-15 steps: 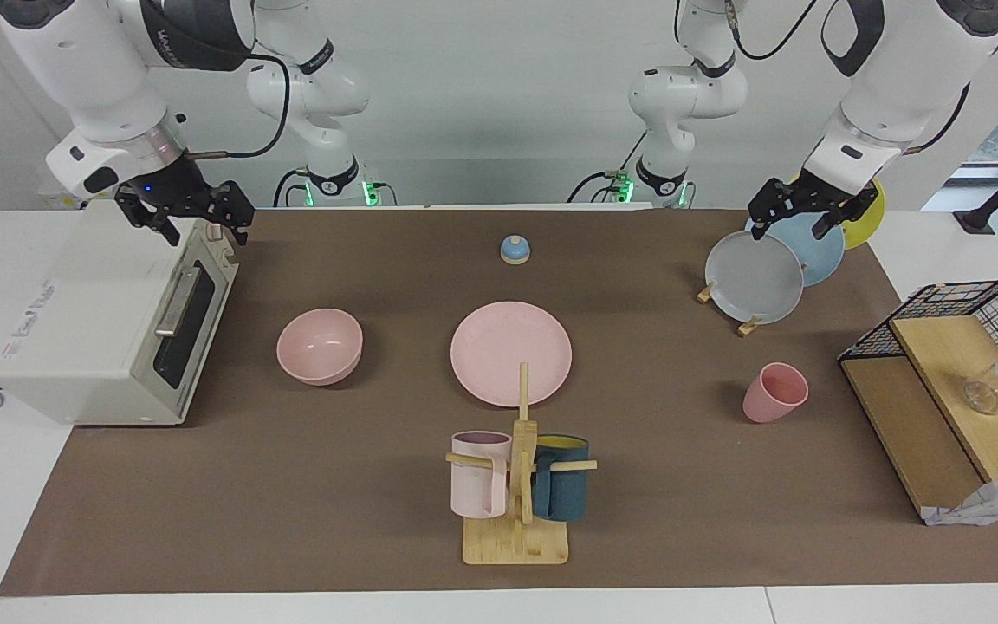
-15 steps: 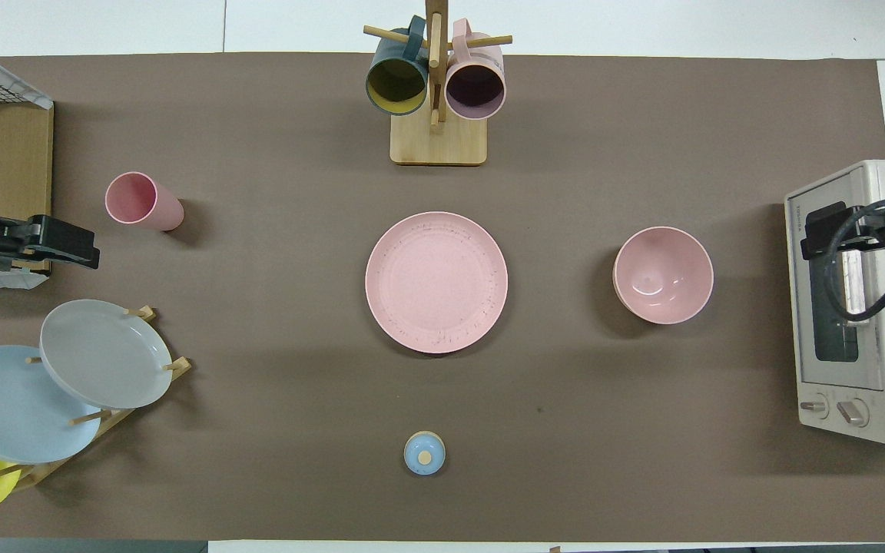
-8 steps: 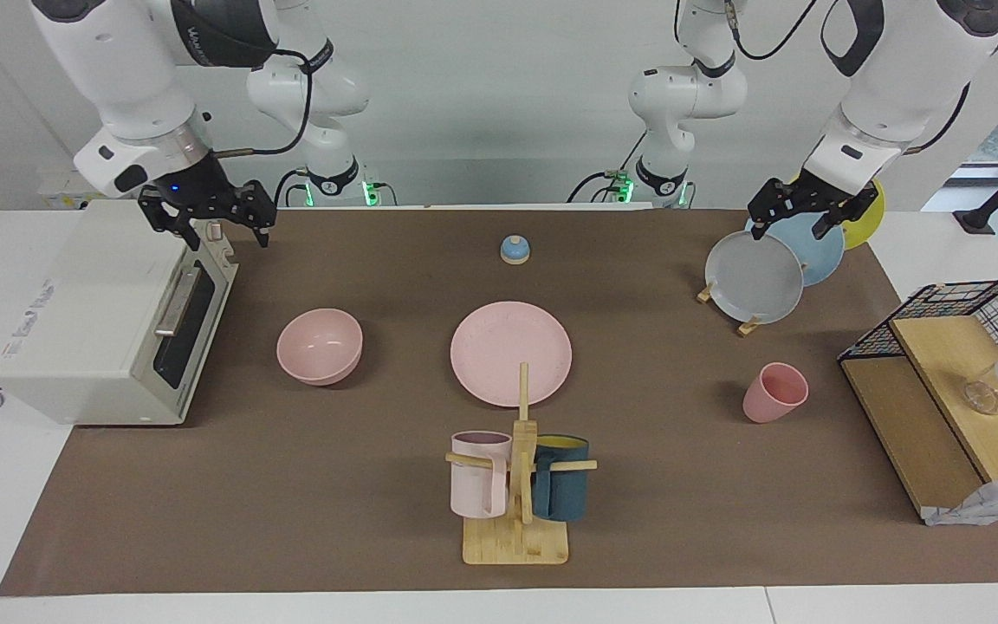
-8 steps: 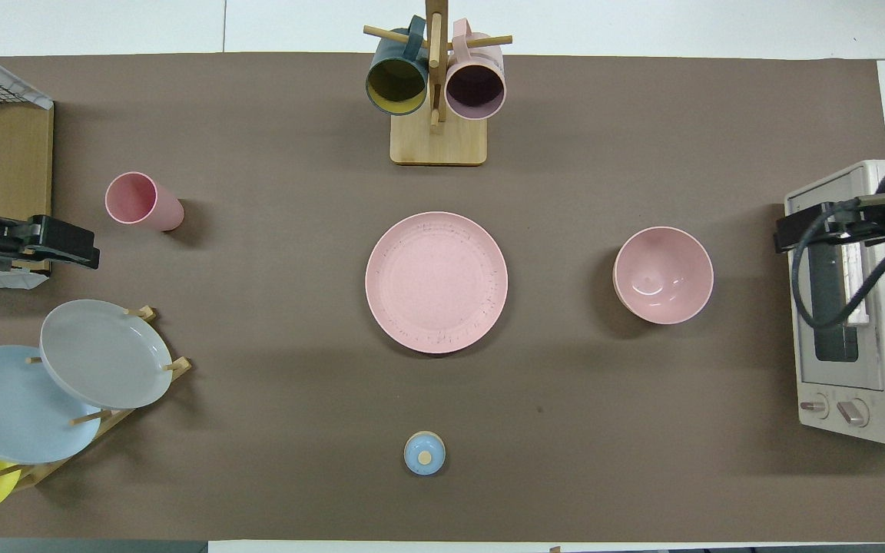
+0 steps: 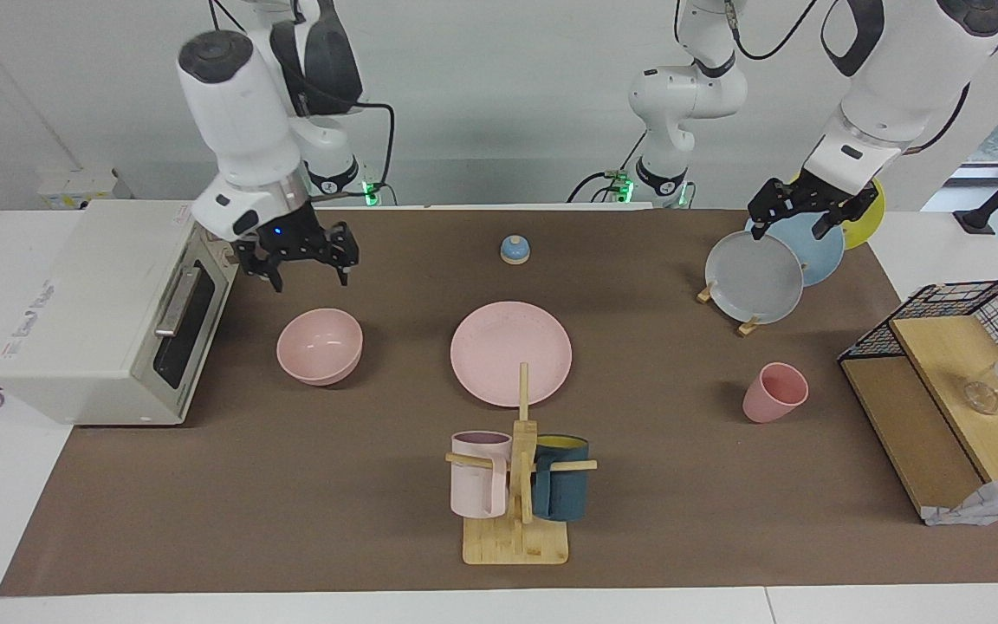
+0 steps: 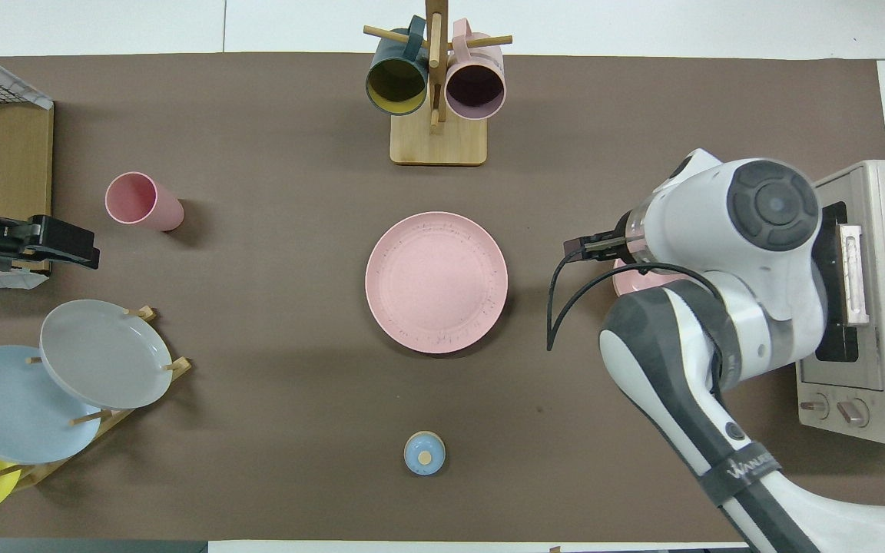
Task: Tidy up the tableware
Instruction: 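Reach the right gripper to the pink bowl and grasp its rim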
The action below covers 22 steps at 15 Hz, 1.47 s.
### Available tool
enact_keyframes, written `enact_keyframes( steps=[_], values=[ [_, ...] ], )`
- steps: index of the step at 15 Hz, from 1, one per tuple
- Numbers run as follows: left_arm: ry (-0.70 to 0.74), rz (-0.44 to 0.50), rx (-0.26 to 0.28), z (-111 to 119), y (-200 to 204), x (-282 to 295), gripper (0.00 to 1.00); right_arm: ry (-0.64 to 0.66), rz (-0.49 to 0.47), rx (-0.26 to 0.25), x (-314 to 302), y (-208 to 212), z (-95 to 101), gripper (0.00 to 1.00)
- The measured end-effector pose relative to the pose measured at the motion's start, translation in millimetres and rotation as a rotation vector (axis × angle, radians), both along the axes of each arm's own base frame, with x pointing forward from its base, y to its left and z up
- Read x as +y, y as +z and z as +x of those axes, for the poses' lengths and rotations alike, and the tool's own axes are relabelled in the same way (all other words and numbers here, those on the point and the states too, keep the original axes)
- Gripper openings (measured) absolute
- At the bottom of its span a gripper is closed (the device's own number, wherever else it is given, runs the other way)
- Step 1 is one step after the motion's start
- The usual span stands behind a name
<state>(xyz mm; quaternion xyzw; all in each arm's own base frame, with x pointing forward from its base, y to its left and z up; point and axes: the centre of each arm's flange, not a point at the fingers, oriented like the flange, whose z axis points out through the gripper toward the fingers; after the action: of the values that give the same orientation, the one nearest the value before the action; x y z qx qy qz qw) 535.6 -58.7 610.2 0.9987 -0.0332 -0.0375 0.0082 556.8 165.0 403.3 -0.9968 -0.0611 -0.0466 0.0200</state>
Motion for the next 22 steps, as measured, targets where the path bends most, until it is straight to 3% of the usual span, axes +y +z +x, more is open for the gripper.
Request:
enact_keyframes(
  steps=[4,7,12,14,16,18,20,22],
  values=[
    [0.0,0.0,0.0,0.0,0.0,0.0,1.0,0.069,-0.014,0.02,-9.2,-30.4,-12.2,1.0],
    [0.0,0.0,0.0,0.0,0.0,0.0,1.0,0.077,-0.018,0.032,-14.8,-42.0,-17.2,0.88],
    [-0.005,0.0,0.001,-0.4,0.0,-2.9,1.0,0.105,-0.018,0.058,-16.5,-80.1,-23.0,0.33],
    [-0.005,0.0,0.001,-0.4,0.0,-2.9,1.0,0.117,-0.029,0.054,-16.7,-79.1,-22.0,0.15],
    [-0.005,0.0,0.001,-0.4,0.0,-2.9,1.0,0.128,-0.045,0.058,-16.7,-70.7,-22.2,0.12],
    [-0.005,0.0,0.001,-0.4,0.0,-2.9,1.0,0.132,-0.058,0.1,-12.2,-58.2,-18.3,0.08],
    [-0.005,0.0,0.001,-0.4,0.0,-2.9,1.0,0.117,-0.069,0.145,8.5,-25.6,-6.2,0.04],
    [-0.005,0.0,0.001,-0.4,0.0,-2.6,1.0,0.084,-0.068,0.149,50.3,17.0,6.2,0.04]
  ],
)
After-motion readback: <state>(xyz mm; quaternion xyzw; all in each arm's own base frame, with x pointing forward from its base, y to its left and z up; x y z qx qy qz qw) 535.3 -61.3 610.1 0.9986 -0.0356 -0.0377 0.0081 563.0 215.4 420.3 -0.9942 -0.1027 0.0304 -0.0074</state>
